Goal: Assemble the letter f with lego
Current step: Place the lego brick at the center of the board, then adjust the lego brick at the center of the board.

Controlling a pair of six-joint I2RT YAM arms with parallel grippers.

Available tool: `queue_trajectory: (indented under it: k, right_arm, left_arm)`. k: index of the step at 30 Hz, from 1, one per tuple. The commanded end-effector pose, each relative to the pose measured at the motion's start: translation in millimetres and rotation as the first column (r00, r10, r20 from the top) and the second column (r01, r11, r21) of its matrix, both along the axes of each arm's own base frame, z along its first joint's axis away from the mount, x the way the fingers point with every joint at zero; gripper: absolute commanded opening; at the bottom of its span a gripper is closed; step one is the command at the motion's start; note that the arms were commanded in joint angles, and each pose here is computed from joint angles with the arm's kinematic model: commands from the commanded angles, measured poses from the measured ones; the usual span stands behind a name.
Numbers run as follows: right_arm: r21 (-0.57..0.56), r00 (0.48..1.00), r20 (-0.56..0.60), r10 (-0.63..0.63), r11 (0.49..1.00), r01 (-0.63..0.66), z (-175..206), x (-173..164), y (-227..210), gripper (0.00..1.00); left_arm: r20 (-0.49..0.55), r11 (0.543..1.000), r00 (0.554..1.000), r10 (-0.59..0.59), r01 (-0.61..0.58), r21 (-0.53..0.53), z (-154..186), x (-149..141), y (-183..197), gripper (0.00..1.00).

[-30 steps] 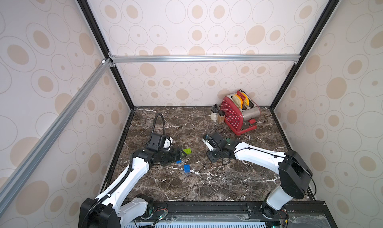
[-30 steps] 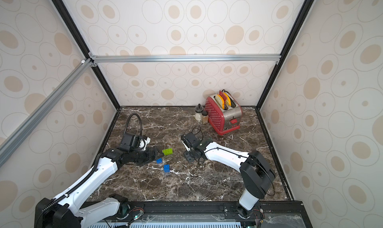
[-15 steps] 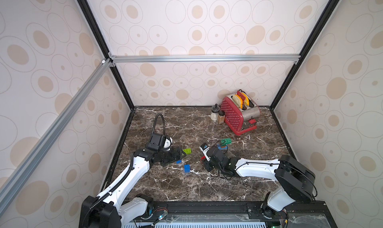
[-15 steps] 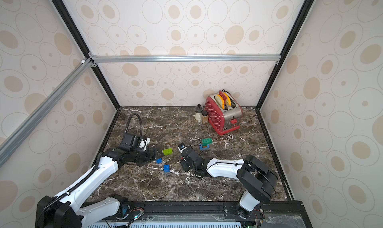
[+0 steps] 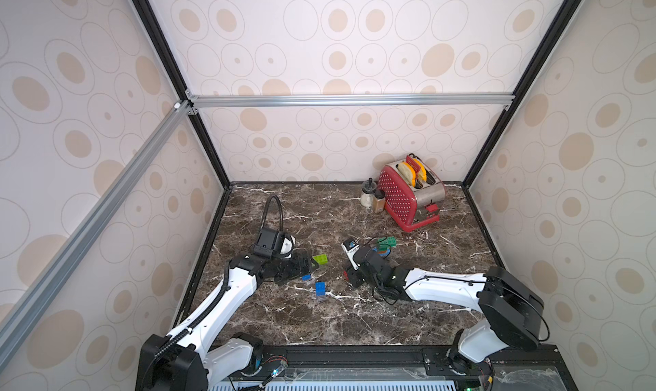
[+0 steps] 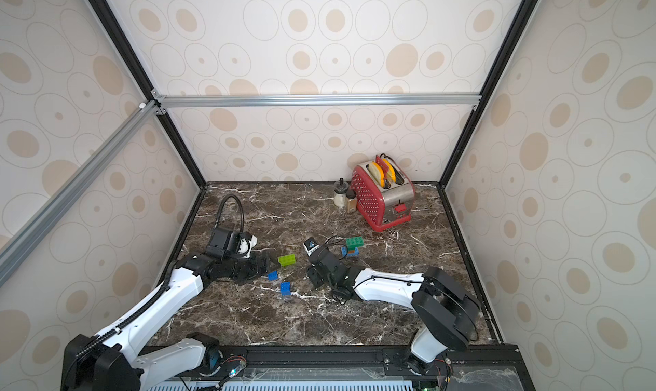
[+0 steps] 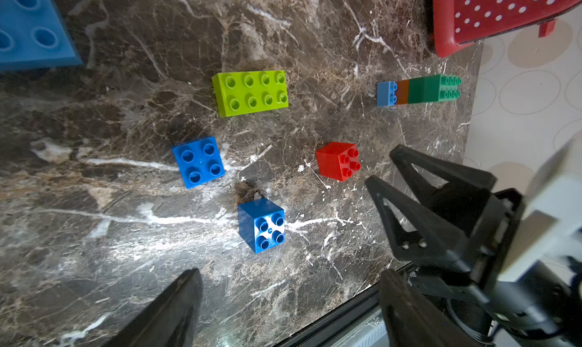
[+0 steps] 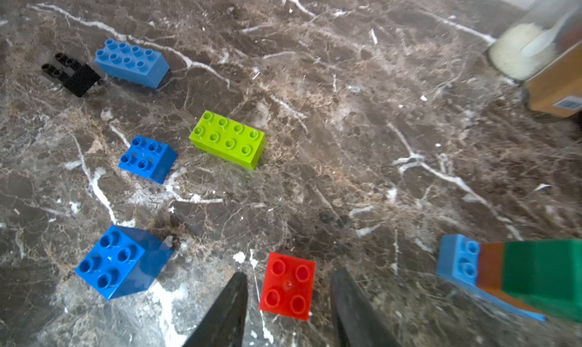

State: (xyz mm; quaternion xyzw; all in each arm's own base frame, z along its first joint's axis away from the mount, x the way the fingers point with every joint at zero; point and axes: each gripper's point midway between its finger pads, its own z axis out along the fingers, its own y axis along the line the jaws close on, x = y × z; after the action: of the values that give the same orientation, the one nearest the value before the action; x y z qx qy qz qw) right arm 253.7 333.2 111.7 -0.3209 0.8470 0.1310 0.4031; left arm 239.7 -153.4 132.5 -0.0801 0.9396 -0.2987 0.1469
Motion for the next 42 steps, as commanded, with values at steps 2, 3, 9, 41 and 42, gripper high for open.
queue_trajectory:
  k: [2, 3, 9, 41, 42]
  right_arm:
    - [-0.031, 0.984, -0.020, -0.178, 0.984, 0.177, 49.3, 27.2, -57.5, 0.56]
    - [-0.047, 0.975, -0.045, -0.219, 0.975, 0.217, 52.4, 31.2, -75.3, 0.60]
    - [-0.124, 0.903, -0.156, -0.400, 0.915, 0.384, 55.6, 59.6, -148.3, 0.94]
    - [-0.191, 0.837, -0.359, -0.413, 0.910, 0.368, 7.7, 85.7, -161.9, 0.97]
    - [-0.192, 0.837, -0.359, -0.413, 0.910, 0.366, 7.5, 85.9, -162.0, 0.97]
  left_arm:
    - [0.042, 0.999, 0.999, -0.033, 0.034, -0.010, 10.9, 8.6, -11.1, 0.89]
    - [0.048, 0.999, 0.998, -0.043, 0.043, 0.001, 12.1, 8.0, -15.5, 0.89]
    - [0.062, 0.997, 0.996, -0.071, 0.074, -0.037, 7.7, 13.2, -61.1, 0.89]
    - [-0.047, 0.990, 0.989, -0.141, 0.139, -0.035, -59.3, 50.0, -179.5, 0.89]
    - [-0.046, 0.989, 0.988, -0.145, 0.143, -0.035, -59.4, 50.3, -181.6, 0.89]
